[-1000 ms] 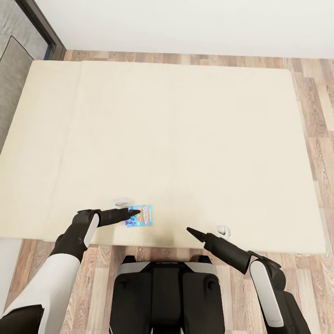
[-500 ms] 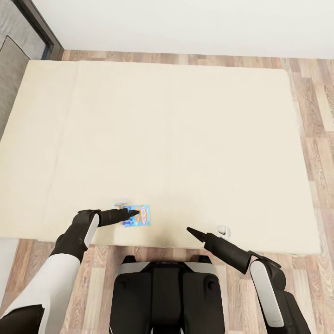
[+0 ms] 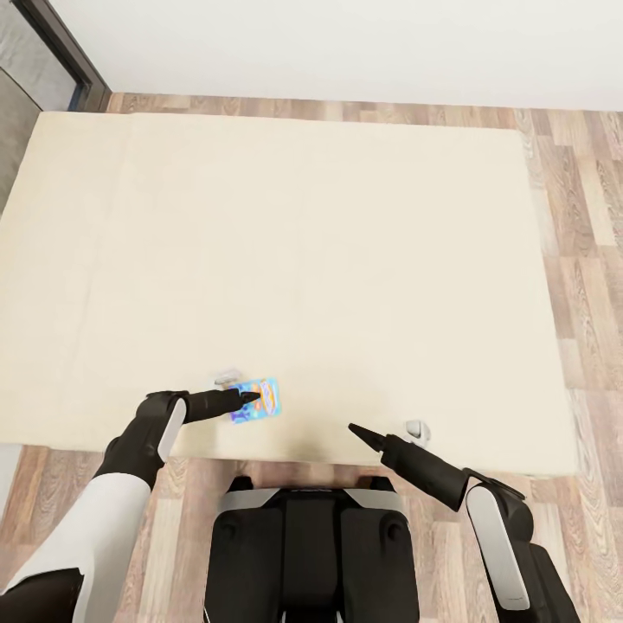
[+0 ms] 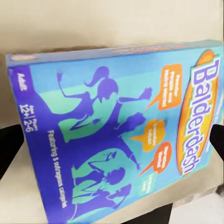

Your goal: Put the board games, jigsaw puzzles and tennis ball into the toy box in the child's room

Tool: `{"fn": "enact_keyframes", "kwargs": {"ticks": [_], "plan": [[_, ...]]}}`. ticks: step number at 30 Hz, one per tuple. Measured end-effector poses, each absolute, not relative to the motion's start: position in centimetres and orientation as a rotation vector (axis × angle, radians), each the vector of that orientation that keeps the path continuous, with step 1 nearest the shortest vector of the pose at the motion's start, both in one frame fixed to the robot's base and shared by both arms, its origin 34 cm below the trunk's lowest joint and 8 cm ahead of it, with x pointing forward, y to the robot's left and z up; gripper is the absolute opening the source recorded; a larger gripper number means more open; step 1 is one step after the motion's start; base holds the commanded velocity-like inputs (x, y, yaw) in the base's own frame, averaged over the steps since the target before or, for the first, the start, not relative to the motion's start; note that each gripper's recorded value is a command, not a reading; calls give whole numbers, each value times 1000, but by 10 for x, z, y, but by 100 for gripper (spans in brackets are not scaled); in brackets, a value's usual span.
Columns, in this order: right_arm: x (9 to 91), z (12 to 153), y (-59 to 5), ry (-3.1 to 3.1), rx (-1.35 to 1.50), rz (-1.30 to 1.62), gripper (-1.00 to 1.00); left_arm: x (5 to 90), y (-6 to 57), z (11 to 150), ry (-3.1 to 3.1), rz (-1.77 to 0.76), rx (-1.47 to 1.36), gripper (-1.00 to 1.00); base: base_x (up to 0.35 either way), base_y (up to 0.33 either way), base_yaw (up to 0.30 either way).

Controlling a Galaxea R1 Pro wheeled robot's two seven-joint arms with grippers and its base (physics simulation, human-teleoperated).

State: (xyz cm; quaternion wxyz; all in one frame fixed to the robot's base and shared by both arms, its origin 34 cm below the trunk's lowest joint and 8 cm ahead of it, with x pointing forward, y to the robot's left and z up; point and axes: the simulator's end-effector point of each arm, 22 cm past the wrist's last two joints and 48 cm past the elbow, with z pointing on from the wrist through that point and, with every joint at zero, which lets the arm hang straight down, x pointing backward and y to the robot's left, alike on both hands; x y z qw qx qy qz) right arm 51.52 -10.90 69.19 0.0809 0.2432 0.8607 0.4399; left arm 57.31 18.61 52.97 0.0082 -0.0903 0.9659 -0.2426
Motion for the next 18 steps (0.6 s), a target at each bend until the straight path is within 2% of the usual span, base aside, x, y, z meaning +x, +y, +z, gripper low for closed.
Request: {"fn": "enact_keyframes", "kwargs": {"ticks": [9, 18], "plan": [[516, 692, -110, 2570, 729, 1316, 100, 573, 185, 530, 3018, -760, -284, 100, 0, -277, 0], [516, 692, -110, 2569, 730, 1317, 100, 573, 186, 530, 3019, -755, -279, 100, 0, -72, 0]]}}
